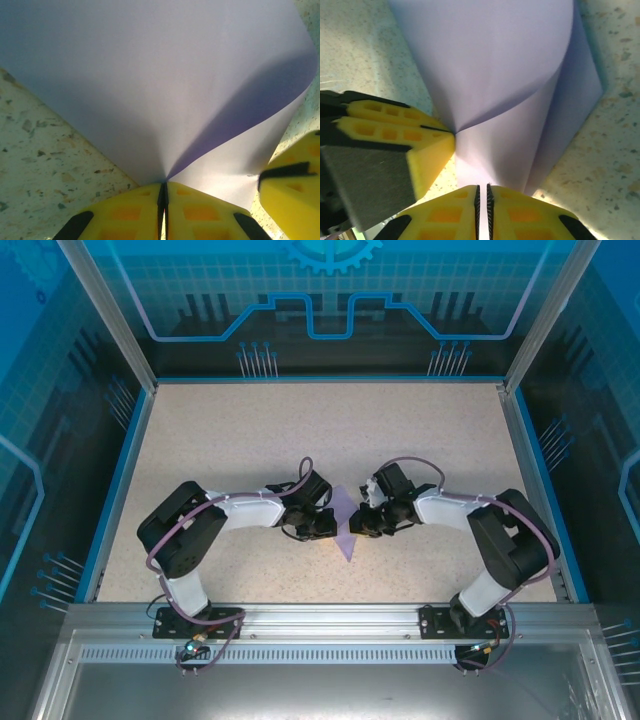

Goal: Fold a paper plane with a square sheet of paper (pick it up from the middle)
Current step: Third fold the triangle at the center of the table.

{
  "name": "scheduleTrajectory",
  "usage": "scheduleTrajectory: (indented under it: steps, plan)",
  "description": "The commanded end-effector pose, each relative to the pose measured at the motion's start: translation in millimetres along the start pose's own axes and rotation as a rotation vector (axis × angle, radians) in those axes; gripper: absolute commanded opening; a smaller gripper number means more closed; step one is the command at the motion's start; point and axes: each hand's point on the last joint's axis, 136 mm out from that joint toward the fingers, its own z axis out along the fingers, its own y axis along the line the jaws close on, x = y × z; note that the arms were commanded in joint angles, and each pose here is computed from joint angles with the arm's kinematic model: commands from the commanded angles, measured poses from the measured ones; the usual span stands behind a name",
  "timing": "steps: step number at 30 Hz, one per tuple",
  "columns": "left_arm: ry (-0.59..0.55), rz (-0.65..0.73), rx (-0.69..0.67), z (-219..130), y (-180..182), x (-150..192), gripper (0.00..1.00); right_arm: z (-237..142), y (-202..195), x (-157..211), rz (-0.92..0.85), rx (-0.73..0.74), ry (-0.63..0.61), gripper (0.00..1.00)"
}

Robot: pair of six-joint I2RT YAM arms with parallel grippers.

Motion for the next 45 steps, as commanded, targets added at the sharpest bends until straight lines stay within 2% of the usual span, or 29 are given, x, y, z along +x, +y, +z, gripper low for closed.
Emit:
scheduleTrajectory:
  steps: [1,13,22,27,35,45]
  plan:
    - [0.039,0.004,-0.155,13,39,13,0.12,4,-4,-9,-0.006,0.018,-0.017,0.14]
    - [0.029,0.031,-0.237,12,52,9,0.12,8,-31,-5,0.046,0.110,-0.016,0.13]
    - [0.034,0.063,-0.275,13,53,6,0.11,-7,-5,-25,0.016,0.036,-0.093,0.12]
    - [0.039,0.070,-0.280,14,53,6,0.11,-1,-3,-30,0.019,0.023,-0.086,0.12]
    - [0.045,0.073,-0.296,15,58,9,0.11,1,-30,-31,0.039,0.133,-0.091,0.12]
    - [0.045,0.075,-0.316,14,62,11,0.10,-4,-49,-35,0.066,0.180,-0.109,0.12]
